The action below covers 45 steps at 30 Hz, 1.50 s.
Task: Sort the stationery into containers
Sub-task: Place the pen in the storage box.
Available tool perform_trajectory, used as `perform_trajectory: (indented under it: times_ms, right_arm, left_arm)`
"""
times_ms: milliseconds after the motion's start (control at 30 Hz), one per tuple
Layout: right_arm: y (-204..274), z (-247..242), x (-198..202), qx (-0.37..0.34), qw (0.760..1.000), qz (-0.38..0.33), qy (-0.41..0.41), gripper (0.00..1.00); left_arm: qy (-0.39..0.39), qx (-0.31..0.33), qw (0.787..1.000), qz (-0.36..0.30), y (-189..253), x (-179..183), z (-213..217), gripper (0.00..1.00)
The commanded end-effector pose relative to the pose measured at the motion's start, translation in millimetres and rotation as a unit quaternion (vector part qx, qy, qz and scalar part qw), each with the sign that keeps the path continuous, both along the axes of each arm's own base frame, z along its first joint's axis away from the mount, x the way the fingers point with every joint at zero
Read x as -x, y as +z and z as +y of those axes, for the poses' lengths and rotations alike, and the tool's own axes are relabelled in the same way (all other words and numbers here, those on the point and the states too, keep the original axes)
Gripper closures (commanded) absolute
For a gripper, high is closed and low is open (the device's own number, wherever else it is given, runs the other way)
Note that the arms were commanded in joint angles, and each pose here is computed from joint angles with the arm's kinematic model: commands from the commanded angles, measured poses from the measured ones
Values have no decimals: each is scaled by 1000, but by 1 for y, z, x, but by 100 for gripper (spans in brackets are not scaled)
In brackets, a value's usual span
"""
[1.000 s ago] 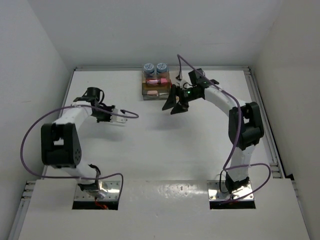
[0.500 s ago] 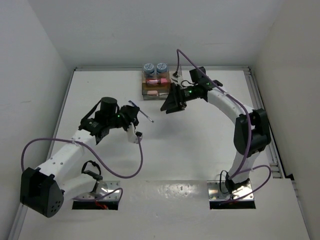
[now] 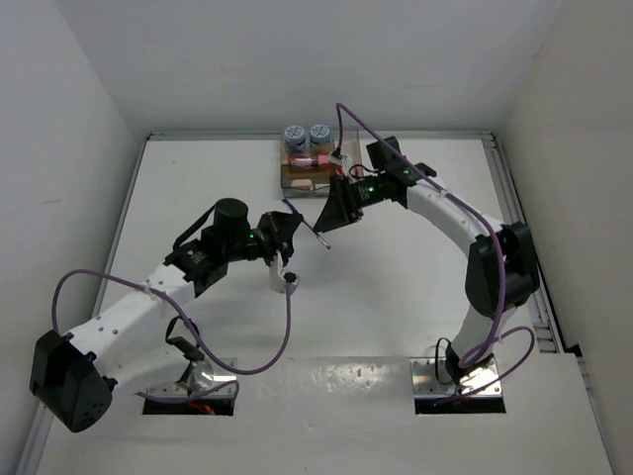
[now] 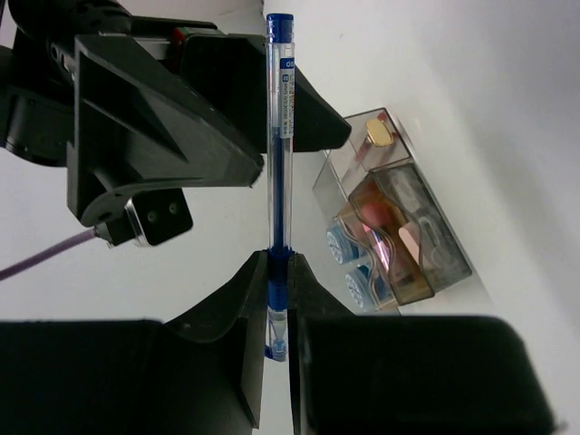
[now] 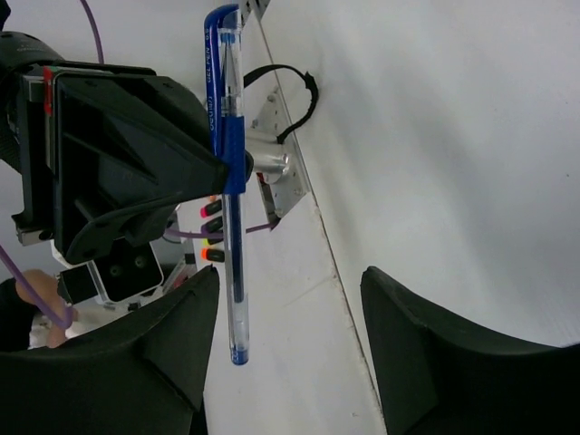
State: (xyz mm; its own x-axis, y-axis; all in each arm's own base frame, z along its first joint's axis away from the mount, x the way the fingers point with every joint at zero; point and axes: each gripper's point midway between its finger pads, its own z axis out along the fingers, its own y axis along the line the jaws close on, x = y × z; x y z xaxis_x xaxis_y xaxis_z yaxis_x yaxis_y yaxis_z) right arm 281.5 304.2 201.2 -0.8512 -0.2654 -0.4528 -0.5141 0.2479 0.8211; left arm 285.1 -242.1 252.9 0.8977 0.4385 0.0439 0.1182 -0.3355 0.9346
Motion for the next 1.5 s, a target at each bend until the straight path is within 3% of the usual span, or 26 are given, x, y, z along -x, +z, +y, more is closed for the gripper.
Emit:
perform_trajectory:
  times_ms: [0,233,300,333,400,433,467,500,533,633,667,733,833,867,900,933,967,1000,1033,1133,1267,1300,1467]
  right_arm:
    - [18,8,6,-25,999,-37,29,39]
    - [20,14,16,-34,998,-27,49,48]
    - [18,15,19,-32,998,-29,53,58]
    - [18,16,20,-33,998,-30,55,71]
    - [20,16,19,-34,998,-30,53,85]
    - [19,16,18,-32,998,-29,50,95]
    - [20,16,18,-31,998,-27,48,99]
    - [21,15,14,-30,998,-30,43,100]
    - [20,14,13,-27,998,-30,39,100]
    - [14,4,-9,-13,999,-40,-6,100]
    - [11,-1,-15,-9,999,-22,-30,100]
    - [8,-16,-48,-1,995,-40,-92,100]
    - [-9,-46,-110,78,971,-85,-210,100]
    - [-2,-57,-134,96,958,-107,-247,100]
    - [-17,-71,-158,138,940,-114,-292,100]
    - [-21,-78,-171,154,929,-115,-315,100]
    - [-7,-83,-190,157,918,-137,-337,100]
    - [-23,-92,-206,188,903,-140,-360,100]
    - [-12,-92,-220,186,896,-159,-370,100]
    - [-25,-98,-251,220,873,-183,-396,100]
    - [-53,-109,-278,260,845,-198,-423,100]
    - [-63,-109,-282,266,843,-195,-424,100]
    - [-81,-106,-299,270,837,-209,-428,100]
  left_arm:
    - [-16,27,999,-32,25,5,-10,100]
    - [-17,27,999,-32,26,7,-15,100]
    - [-17,28,999,-30,25,7,-16,100]
    - [-16,29,999,-30,26,7,-15,100]
    - [-15,28,999,-24,23,7,-17,96]
    - [-10,28,999,-24,23,5,-16,86]
    - [-6,30,999,-18,22,4,-16,70]
    - [4,40,999,-7,23,3,-15,30]
    - [11,55,998,1,26,3,-14,4]
    - [57,142,988,24,56,-8,-6,0]
    - [81,175,979,62,61,-12,0,0]
    - [117,219,965,83,85,-21,9,0]
    - [222,332,904,154,112,-46,35,0]
    - [256,374,869,199,113,-52,42,0]
    - [297,387,847,211,112,-62,53,0]
    - [349,363,826,254,82,-75,60,0]
    - [364,392,800,272,101,-80,62,0]
    - [426,370,773,291,73,-94,75,0]
    - [441,390,747,308,79,-99,79,0]
    - [472,394,699,364,54,-108,89,0]
    - [467,408,654,434,36,-109,88,0]
    - [483,412,628,450,25,-113,95,0]
    - [507,437,563,484,7,-127,119,0]
